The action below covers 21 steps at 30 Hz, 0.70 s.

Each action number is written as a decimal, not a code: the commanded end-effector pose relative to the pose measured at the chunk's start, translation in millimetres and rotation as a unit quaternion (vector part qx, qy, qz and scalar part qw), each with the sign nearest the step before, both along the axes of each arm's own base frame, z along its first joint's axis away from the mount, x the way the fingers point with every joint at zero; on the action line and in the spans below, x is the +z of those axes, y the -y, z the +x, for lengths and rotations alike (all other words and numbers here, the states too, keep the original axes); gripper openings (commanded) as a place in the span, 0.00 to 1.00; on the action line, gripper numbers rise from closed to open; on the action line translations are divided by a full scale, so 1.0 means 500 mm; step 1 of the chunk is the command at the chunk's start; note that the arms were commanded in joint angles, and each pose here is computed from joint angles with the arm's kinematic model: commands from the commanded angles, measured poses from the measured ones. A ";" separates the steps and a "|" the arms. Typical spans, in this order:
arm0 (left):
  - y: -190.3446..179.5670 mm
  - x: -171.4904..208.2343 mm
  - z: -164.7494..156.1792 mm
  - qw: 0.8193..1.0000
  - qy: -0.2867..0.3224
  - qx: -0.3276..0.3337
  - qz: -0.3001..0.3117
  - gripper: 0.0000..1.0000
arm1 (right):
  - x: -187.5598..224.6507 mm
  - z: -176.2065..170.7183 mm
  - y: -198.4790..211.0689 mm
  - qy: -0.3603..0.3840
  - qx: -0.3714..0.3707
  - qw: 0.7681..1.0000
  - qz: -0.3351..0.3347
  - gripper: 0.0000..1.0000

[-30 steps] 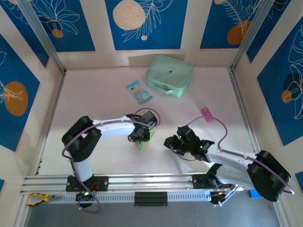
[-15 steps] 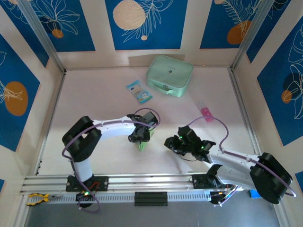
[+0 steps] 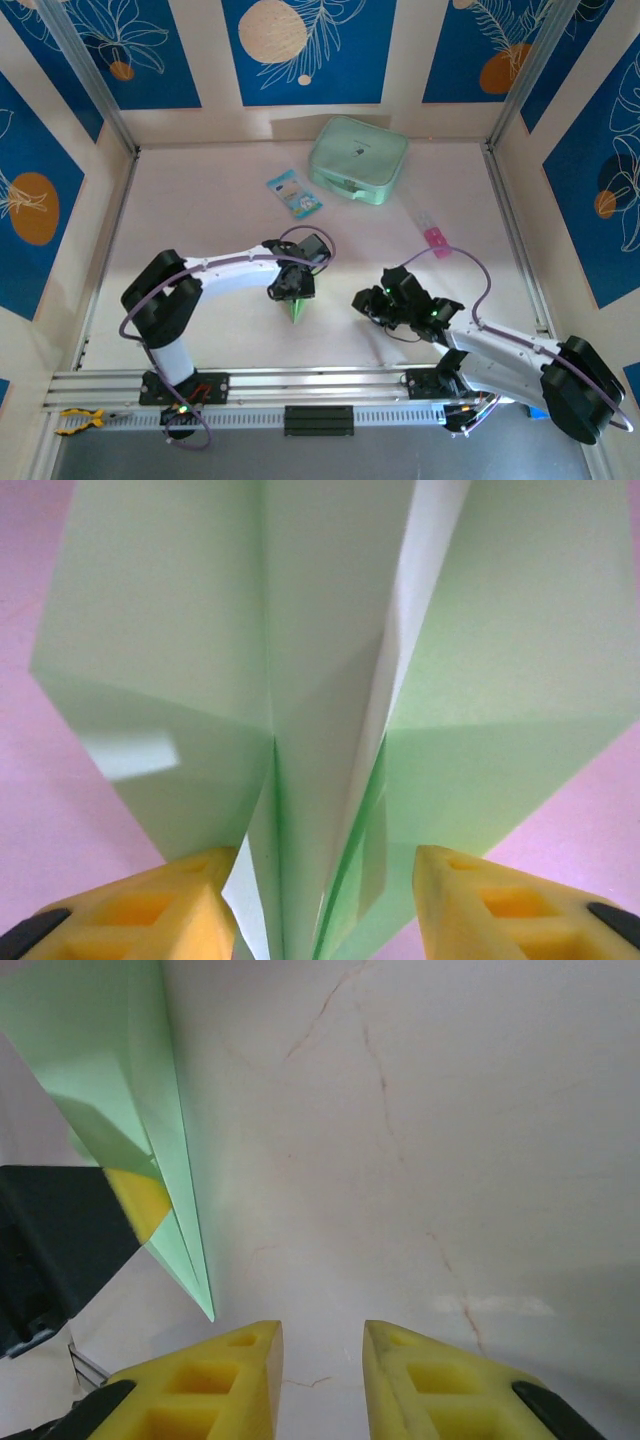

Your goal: Fold a paper plane with a square sheet of paper (pick it up from the middle)

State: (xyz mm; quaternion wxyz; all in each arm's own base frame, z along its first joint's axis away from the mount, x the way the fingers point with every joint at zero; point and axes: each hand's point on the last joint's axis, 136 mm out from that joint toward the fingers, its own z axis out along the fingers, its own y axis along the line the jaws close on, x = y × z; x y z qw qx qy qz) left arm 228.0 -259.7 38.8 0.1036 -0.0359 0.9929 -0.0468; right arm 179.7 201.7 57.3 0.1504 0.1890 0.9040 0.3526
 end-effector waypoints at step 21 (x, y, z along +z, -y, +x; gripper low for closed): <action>-0.191 0.218 0.094 0.969 0.243 0.003 0.041 0.79 | 0.184 0.199 0.188 0.199 -0.016 0.942 -0.271 0.82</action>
